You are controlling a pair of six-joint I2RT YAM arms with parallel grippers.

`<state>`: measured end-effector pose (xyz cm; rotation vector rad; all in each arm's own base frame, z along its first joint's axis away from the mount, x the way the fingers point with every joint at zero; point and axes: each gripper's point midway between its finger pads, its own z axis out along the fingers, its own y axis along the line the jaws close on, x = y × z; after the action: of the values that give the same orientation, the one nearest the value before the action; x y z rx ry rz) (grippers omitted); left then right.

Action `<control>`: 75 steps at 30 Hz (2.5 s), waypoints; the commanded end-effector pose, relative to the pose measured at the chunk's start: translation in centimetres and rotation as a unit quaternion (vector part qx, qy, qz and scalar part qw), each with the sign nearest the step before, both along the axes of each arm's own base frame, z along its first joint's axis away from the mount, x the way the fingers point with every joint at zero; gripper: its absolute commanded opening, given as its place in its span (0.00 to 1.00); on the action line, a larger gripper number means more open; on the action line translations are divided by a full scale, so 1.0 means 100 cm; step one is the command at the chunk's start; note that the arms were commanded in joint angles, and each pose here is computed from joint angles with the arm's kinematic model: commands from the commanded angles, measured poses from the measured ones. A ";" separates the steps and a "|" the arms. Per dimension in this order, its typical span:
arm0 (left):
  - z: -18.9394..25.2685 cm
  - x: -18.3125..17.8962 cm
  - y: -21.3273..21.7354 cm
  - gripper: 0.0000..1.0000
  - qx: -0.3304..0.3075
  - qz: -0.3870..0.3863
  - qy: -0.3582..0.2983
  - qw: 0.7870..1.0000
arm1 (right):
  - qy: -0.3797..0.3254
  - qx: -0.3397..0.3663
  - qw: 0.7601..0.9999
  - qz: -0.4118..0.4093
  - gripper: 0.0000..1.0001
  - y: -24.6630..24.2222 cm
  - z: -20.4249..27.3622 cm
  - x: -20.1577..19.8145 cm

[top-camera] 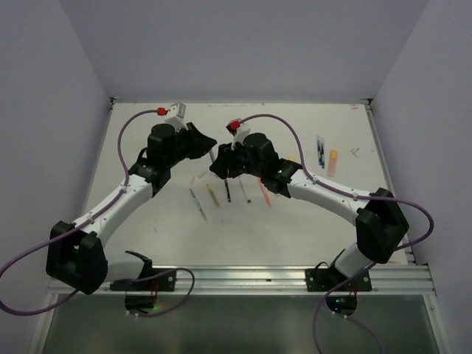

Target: Open the pen caps

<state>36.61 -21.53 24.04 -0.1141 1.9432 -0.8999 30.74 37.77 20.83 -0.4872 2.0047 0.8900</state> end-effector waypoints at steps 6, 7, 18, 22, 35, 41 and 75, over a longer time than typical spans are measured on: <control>0.028 -0.004 0.001 0.00 -0.017 -0.007 -0.051 0.999 | -0.035 0.047 0.998 0.001 0.49 0.015 0.030 0.012; 0.029 -0.004 0.000 0.00 -0.018 -0.009 -0.052 0.998 | -0.037 0.050 0.998 0.001 0.48 0.017 0.033 0.014; 0.048 -0.001 0.004 0.00 -0.057 0.013 -0.095 0.994 | -0.026 0.035 0.998 0.040 0.00 0.016 0.016 -0.003; 0.069 0.010 0.017 0.00 -0.085 0.064 -0.135 0.985 | 0.000 -0.003 0.998 0.060 0.00 0.001 -0.023 -0.023; 0.174 0.029 0.067 0.00 -0.168 0.209 -0.273 0.924 | 0.071 -0.082 0.991 0.081 0.00 -0.051 -0.120 -0.078; 0.187 0.034 0.079 0.00 -0.184 0.244 -0.288 0.908 | 0.087 -0.099 0.988 0.076 0.00 -0.064 -0.137 -0.086; -0.108 0.043 -0.129 0.00 0.042 -0.040 0.140 0.988 | 0.193 -0.189 0.956 -0.110 0.00 -0.139 -0.147 -0.006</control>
<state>40.55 -34.01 14.37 -0.1082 2.2139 -0.9449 30.15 22.40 5.87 -0.2943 2.5404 0.4065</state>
